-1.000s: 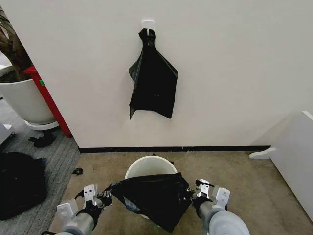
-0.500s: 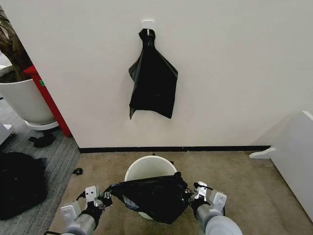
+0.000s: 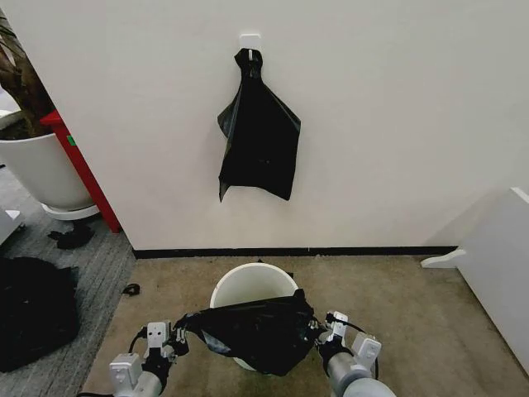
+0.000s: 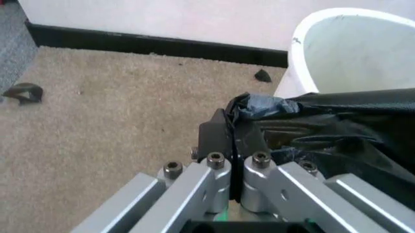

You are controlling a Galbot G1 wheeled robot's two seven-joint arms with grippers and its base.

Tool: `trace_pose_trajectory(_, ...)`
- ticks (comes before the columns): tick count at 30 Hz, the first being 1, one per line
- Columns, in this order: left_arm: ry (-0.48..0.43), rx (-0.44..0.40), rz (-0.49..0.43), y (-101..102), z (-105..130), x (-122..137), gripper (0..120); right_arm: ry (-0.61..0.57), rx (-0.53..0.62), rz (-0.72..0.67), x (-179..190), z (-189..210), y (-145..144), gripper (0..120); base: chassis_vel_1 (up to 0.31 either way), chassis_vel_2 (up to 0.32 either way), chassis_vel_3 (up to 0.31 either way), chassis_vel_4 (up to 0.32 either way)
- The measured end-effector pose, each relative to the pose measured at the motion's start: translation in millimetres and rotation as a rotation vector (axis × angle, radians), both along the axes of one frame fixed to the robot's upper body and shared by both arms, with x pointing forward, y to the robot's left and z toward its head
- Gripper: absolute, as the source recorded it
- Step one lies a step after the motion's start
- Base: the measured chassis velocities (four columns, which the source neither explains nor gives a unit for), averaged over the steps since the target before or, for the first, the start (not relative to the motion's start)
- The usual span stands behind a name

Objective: Place the garbage bag over the trash bin.

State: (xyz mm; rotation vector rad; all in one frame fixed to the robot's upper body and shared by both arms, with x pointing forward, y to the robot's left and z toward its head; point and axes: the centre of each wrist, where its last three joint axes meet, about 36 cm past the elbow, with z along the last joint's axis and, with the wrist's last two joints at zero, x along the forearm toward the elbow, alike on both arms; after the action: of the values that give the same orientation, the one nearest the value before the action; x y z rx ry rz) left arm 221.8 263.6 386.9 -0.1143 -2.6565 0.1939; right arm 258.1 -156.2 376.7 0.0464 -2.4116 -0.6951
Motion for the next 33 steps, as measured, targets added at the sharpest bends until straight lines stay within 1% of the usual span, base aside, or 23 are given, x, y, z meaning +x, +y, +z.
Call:
trace_pose_trajectory(3,-0.011,0.017,-0.008,0,-9,1,0,-0.004,0.002,-0.003,-1,-6,0,0,0.0,0.0,0.0,0.0)
trace_pose_trajectory(6,-0.014,0.018,-0.007,-1,-12,2,0,-0.012,0.005,-0.005,-1,-11,1,0,0.0,0.0,0.0,0.0)
trace_pose_trajectory(14,-0.044,0.029,-0.006,-4,-26,7,0,-0.082,0.042,-0.009,1,-34,-1,0,0.0,0.0,0.0,0.0)
trace_pose_trajectory(23,-0.053,0.029,-0.007,-6,-30,12,0,-0.136,0.076,0.012,2,-46,-1,0,0.0,0.0,0.0,0.0)
trace_pose_trajectory(27,-0.071,0.04,-0.008,-6,-34,15,0,-0.167,0.09,0.011,6,-52,-2,0,0.0,0.0,0.0,0.0)
trace_pose_trajectory(30,-0.104,0.068,-0.016,-5,-41,20,0,-0.196,0.103,0.013,9,-60,-5,0,0.0,0.0,0.0,0.0)
trace_pose_trajectory(33,-0.15,0.109,-0.039,-4,-53,23,0,-0.207,0.096,0.026,10,-72,-9,0,0.0,0.0,0.0,0.0)
